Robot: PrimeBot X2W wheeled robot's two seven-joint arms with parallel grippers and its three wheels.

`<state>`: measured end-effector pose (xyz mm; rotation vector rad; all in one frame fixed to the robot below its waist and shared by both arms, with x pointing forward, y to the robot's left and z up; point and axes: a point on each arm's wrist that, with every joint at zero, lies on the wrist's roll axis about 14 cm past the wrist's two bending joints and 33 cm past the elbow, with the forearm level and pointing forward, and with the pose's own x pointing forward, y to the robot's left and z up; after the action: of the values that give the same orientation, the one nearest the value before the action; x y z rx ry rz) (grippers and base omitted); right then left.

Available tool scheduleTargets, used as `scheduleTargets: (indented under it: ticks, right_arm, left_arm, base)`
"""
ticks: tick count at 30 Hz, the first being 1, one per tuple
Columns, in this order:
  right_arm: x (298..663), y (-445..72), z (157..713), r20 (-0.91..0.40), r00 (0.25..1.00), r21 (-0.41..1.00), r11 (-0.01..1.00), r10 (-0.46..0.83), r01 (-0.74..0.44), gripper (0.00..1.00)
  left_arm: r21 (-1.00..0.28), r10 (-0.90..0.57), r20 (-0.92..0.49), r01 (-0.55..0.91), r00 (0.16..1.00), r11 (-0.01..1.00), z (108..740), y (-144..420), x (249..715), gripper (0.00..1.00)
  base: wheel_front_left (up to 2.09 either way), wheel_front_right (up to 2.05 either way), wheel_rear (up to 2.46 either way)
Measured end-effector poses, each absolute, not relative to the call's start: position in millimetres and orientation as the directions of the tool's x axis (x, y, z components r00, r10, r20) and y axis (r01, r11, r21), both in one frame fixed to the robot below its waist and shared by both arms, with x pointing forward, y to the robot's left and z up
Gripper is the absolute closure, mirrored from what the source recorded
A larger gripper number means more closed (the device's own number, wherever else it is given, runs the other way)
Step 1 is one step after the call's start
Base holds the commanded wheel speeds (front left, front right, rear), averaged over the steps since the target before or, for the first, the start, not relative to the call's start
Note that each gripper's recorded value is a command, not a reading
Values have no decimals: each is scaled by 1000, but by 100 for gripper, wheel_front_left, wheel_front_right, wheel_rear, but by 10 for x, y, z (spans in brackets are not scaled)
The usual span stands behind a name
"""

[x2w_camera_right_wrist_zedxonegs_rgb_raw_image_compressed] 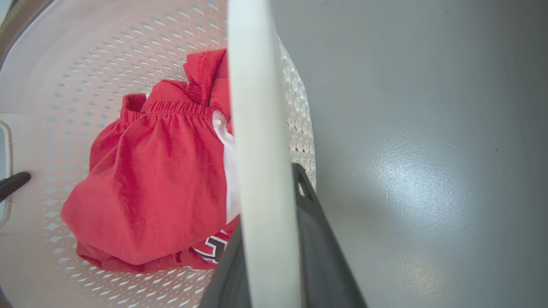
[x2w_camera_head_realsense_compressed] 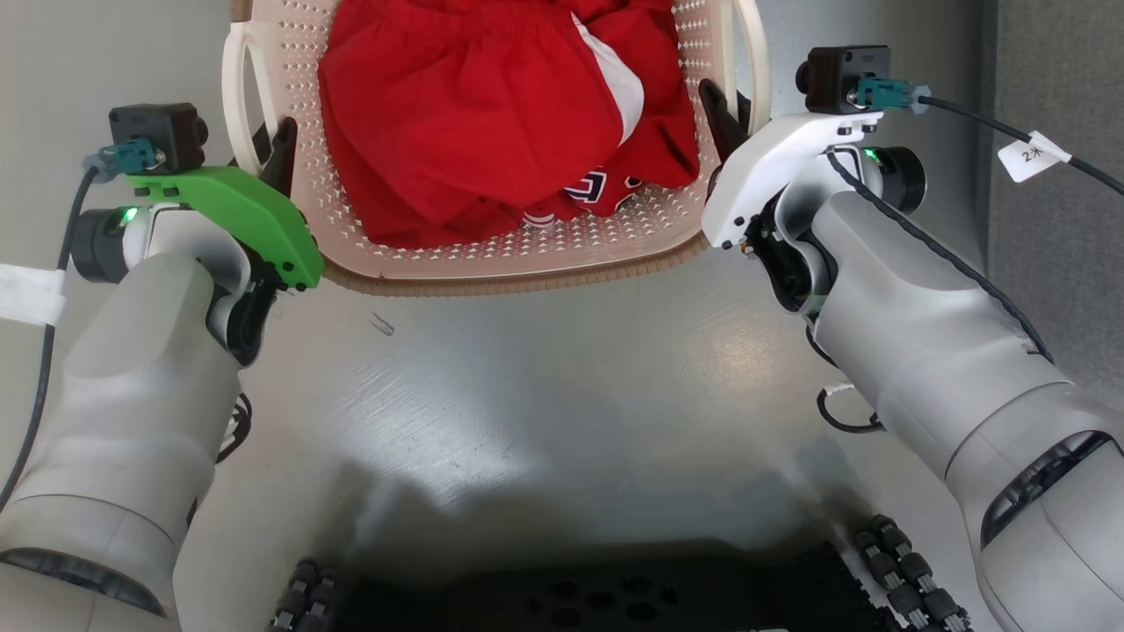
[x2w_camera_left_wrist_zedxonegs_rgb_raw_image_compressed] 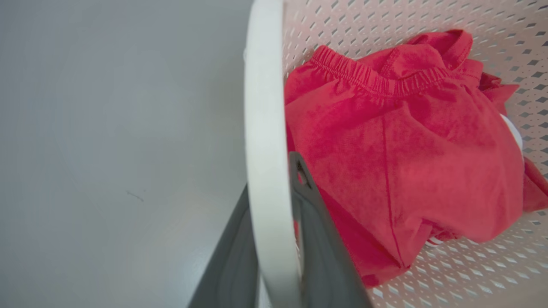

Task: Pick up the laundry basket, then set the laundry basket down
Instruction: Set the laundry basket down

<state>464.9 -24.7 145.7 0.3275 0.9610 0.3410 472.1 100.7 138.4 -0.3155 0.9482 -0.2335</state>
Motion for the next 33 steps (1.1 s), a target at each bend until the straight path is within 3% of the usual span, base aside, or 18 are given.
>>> scheduleTargets:
  ticks: [33]
  right_arm:
    - [4636,-229,1251,-744,520,419,899,419,-125,100]
  left_arm:
    - [-348,-314,-768,49,558,936,1214,1018,4693,100]
  base:
    - [0,0,0]
